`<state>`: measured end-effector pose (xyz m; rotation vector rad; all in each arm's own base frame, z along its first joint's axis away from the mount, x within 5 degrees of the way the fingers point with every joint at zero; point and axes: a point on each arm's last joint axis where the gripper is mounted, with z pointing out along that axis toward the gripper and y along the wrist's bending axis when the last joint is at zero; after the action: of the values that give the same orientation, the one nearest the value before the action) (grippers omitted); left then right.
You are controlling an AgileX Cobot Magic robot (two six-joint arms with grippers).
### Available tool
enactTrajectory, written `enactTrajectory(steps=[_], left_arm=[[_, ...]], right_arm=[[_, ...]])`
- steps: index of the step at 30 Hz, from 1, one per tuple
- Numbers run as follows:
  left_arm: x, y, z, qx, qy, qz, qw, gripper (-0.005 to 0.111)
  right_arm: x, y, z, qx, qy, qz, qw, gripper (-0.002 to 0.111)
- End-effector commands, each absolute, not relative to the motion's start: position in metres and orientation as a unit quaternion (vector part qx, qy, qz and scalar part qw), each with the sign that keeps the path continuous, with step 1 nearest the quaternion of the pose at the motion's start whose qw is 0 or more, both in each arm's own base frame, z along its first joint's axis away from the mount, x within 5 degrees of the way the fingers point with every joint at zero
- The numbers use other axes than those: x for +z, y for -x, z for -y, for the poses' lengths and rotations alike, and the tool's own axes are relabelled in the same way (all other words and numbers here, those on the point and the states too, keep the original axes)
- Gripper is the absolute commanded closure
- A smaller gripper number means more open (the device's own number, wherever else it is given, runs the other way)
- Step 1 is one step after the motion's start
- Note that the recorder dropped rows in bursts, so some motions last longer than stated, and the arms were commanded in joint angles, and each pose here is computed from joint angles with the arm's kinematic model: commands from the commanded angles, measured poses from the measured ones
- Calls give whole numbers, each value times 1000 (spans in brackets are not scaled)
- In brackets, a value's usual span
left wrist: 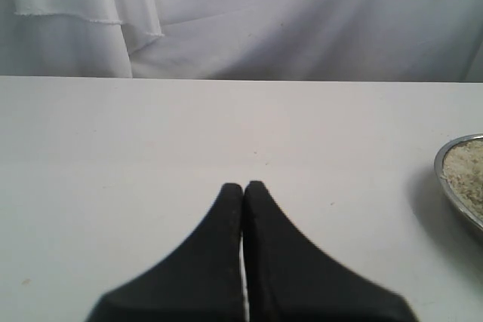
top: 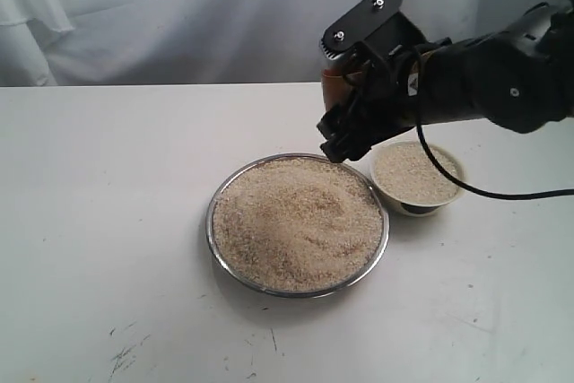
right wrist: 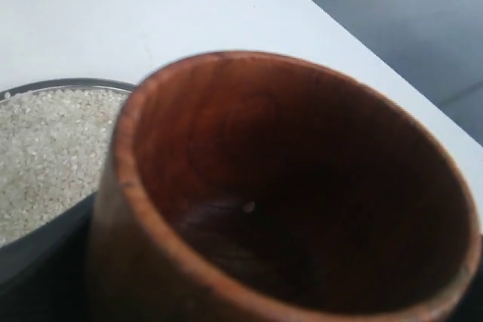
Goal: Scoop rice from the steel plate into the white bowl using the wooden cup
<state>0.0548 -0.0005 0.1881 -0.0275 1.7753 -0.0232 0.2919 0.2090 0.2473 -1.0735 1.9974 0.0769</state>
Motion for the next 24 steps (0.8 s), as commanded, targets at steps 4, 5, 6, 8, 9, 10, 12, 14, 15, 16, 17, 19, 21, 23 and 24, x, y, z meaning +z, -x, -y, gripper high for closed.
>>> enactTrajectory(steps=[4,5,6,8,9,10,12,14,15,16,17,19,21,23,24], left_arm=[[187,-55,1,-12,13,-773,634,107],[187,-55,1,-12,13,-773,634,107],[187,-55,1,-12,13,-773,634,107],[187,-55,1,-12,13,-773,634,107],[187,-55,1,-12,13,-773,634,107],[187,-55,1,-12,13,-773,634,107],[187,-55,1,-12,13,-773,634,107],[187,-55,1,-12,13,-773,634,107],[187,-55,1,-12,13,-773,634,107],[187,-55,1,-12,13,-773,634,107],[187,-55,1,-12,13,-773,634,107],[187,-55,1,-12,13,-773,634,107],[187,-55,1,-12,13,-773,634,107],[187,-55,1,-12,13,-773,634,107],[187,-55,1,-12,13,-773,634,107]], right_arm=[[251,-287,-214,-14,484,-759,436,108],[252,-287,-214,-27,498,-749,436,108],[251,-288,-213,-40,509,-742,434,108],[252,-289,-211,-68,537,-719,435,108],[253,-290,-211,-81,548,-709,436,108],[253,-290,-211,-92,558,-699,438,108],[254,-291,-210,-104,570,-687,438,108],[254,-290,-211,-103,570,-687,439,108],[254,-289,-213,-102,572,-686,439,108],[254,-288,-214,-100,573,-685,439,108],[254,-287,-216,-101,577,-680,440,108],[254,-284,-220,-103,586,-672,441,108],[254,-282,-220,-108,587,-674,435,108],[254,-281,-219,-118,593,-672,427,108],[254,-281,-219,-122,599,-668,424,108]])
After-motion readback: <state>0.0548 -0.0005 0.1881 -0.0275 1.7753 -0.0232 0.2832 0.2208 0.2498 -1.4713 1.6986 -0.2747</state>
